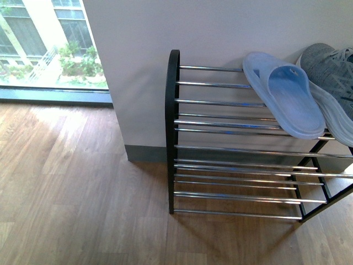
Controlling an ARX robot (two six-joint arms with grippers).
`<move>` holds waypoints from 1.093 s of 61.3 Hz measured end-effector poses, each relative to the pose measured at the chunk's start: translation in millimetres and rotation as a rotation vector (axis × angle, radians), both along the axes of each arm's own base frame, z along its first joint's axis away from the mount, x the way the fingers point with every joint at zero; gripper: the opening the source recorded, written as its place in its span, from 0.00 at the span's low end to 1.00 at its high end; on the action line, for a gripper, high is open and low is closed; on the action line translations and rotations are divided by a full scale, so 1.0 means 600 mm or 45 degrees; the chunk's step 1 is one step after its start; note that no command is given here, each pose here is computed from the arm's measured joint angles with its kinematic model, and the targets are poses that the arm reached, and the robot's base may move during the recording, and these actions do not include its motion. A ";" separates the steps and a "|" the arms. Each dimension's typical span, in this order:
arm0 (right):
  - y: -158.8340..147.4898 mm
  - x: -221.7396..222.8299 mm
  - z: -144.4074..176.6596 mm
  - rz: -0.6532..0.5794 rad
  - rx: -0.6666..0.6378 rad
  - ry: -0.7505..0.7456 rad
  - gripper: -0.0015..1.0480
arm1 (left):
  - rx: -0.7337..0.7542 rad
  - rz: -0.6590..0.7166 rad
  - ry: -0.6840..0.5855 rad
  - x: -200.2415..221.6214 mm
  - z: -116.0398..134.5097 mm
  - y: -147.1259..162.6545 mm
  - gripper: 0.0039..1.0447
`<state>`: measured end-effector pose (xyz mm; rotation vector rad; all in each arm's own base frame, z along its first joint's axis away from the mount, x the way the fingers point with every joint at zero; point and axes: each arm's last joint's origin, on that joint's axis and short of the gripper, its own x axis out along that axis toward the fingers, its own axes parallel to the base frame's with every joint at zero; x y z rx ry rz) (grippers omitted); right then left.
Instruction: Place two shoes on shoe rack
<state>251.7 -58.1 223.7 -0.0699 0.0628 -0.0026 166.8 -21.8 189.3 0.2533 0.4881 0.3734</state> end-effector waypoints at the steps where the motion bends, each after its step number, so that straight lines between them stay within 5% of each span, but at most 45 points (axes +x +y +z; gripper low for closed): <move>1: 0.005 -0.007 -0.003 0.003 0.014 -0.024 0.59 | 0.000 0.000 0.000 0.000 0.000 0.000 0.01; 24: 0.056 -0.094 -0.048 -0.005 0.073 -0.065 0.02 | 0.000 0.000 0.000 0.000 0.000 0.000 0.01; 67: 0.096 -0.186 -0.094 0.003 0.076 -0.083 0.01 | 0.000 0.000 0.000 0.000 0.000 0.000 0.01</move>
